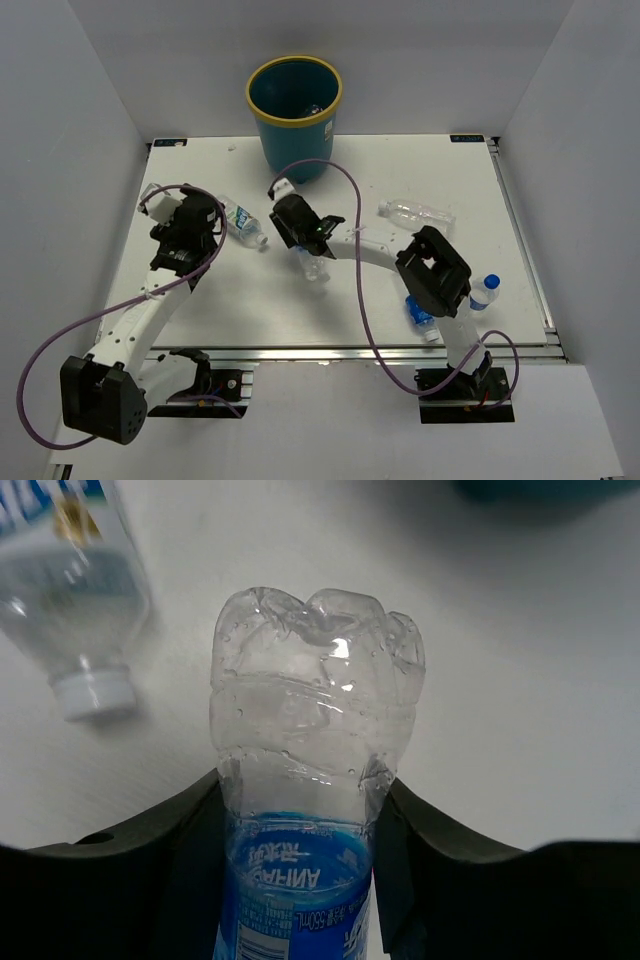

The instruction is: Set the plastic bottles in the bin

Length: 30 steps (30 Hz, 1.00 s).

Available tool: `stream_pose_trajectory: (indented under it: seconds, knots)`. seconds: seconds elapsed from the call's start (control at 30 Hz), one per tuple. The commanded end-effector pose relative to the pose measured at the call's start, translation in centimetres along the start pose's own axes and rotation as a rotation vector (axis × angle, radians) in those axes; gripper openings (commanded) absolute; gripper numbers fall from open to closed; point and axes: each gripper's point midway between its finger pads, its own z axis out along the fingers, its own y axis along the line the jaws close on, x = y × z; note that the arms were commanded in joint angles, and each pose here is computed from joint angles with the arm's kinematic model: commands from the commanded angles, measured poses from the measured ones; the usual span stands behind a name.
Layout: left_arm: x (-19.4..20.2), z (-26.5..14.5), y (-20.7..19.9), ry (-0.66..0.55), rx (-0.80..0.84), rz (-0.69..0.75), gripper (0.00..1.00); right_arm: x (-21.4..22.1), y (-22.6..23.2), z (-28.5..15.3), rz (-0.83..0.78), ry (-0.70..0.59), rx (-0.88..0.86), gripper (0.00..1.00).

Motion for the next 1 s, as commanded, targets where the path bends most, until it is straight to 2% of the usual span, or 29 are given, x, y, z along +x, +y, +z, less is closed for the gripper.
stream_pose_trajectory:
  seconds: [0.0, 0.07, 0.2, 0.23, 0.3, 0.33, 0.4, 0.47, 0.5, 0.53, 0.57, 0.6, 0.63, 0.67, 0.7, 0.73, 0.83, 0.93, 0.97]
  knots:
    - [-1.2, 0.0, 0.3, -0.051, -0.016, 0.000, 0.98, -16.5, -4.7, -8.2, 0.032, -0.440, 0.095, 0.25]
    - [-1.9, 0.1, 0.9, -0.080, -0.049, 0.004, 0.98, -22.2, -7.2, -11.7, 0.017, -0.614, 0.114, 0.28]
    - [-2.5, 0.6, 1.1, -0.104, -0.050, -0.001, 0.98, -31.5, -10.9, -17.9, 0.008, -0.892, 0.017, 0.27]
    - [-2.1, 0.8, 1.3, -0.092, -0.047, 0.013, 0.98, -33.2, -10.3, -18.9, -0.029, -0.952, -0.074, 0.26]
    - [-2.2, 1.4, 1.8, -0.084, -0.057, 0.003, 0.98, -36.0, -12.6, -19.0, -0.038, -1.058, -0.077, 0.23]
    - [-1.4, 1.8, 1.6, -0.044, -0.034, 0.005, 0.98, -38.2, -13.9, -21.1, -0.039, -1.156, -0.054, 0.22]
    - [-1.3, 2.6, 1.7, -0.018, -0.017, -0.008, 0.98, -39.7, -16.4, -20.2, -0.057, -1.296, 0.043, 0.25]
    - [-0.3, 3.4, 1.7, 0.030, -0.004, -0.009, 0.98, -41.0, -18.6, -21.0, -0.074, -1.422, 0.112, 0.25]
    - [0.1, 3.6, 1.7, 0.042, -0.003, -0.009, 0.98, -40.8, -18.1, -19.4, -0.128, -1.490, 0.111, 0.28]
    - [0.6, 4.0, 1.8, 0.057, -0.013, 0.001, 0.98, -41.3, -18.7, -20.9, -0.137, -1.589, 0.133, 0.27]
    - [0.8, 4.2, 1.6, 0.067, -0.004, 0.008, 0.98, -40.2, -19.2, -19.8, -0.136, -1.695, 0.143, 0.26]
    - [1.0, 4.5, 1.5, 0.075, 0.001, 0.015, 0.98, -39.8, -19.8, -19.3, -0.099, -1.733, 0.149, 0.18]
    - [1.5, 4.9, 1.6, 0.088, -0.005, 0.024, 0.98, -40.5, -20.9, -22.3, -0.054, -1.829, 0.175, 0.12]
    - [1.6, 5.0, 1.2, 0.095, 0.005, 0.021, 0.98, -39.9, -21.5, -21.0, -0.033, -1.831, 0.182, 0.08]
    - [1.8, 5.2, 1.1, 0.104, 0.012, 0.022, 0.98, -39.6, -21.9, -21.6, 0.018, -1.860, 0.140, 0.00]
    - [2.0, 5.4, 1.0, 0.113, 0.024, 0.025, 0.98, -38.7, -22.5, -20.3, 0.037, -1.844, 0.116, 0.00]
    - [2.9, 5.9, 0.5, 0.144, 0.051, 0.032, 0.98, -39.0, -22.4, -20.5, 0.020, -1.835, 0.079, 0.00]
    - [3.6, 6.3, 0.0, 0.169, 0.076, 0.038, 0.98, -38.7, -22.0, -18.9, 0.011, -1.826, 0.068, 0.03]
    - [3.9, 6.3, 0.0, 0.180, 0.079, 0.042, 0.98, -38.4, -22.5, -18.5, 0.035, -1.818, 0.076, 0.07]
